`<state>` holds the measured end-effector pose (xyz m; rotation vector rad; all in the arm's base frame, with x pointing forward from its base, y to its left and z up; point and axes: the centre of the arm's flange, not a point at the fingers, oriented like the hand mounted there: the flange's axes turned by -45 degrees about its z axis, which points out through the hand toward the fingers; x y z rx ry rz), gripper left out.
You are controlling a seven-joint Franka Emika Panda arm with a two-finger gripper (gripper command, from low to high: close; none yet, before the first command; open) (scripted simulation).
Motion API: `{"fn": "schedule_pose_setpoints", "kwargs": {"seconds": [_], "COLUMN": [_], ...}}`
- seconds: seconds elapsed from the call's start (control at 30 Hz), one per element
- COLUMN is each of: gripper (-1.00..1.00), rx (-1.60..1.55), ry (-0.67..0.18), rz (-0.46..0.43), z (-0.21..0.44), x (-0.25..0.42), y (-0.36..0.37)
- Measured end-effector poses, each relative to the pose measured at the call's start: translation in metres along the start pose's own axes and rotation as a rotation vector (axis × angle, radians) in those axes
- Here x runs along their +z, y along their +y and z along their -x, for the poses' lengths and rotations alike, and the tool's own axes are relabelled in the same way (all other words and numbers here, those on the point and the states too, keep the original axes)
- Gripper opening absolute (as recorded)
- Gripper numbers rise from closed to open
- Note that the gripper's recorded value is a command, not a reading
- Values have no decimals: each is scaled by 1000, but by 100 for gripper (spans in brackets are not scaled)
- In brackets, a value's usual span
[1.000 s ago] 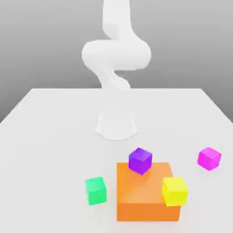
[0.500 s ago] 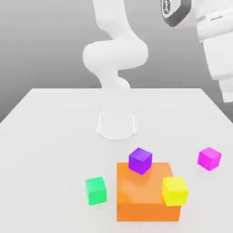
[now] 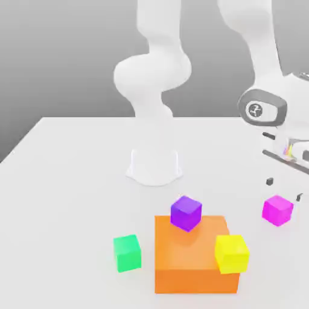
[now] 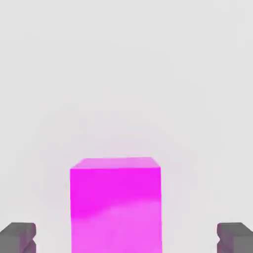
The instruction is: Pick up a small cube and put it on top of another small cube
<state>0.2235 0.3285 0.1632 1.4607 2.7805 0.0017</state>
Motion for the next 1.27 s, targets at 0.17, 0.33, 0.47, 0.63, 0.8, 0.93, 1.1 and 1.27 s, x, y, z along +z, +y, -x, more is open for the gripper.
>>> {"fn": "schedule_pose_setpoints", "kwargs": {"seconds": [0.17, 0.33, 0.47, 0.63, 0.8, 0.93, 1.1, 1.27], "gripper": [-100, -100, -100, -100, -100, -100, -100, 100], "rx": [-2, -2, -2, 98, 272, 423, 487, 486], "ry": [0, -1, -2, -6, -10, -6, 4, 2], "rz": [-1, -3, -2, 1, 4, 1, -3, -3], "z": [0, 0, 0, 45, 139, 230, 275, 275], "x": [28, 28, -6, -51, -95, -132, -122, -98], "y": [-2, -2, -1, 28, 69, 80, 81, 81]}}
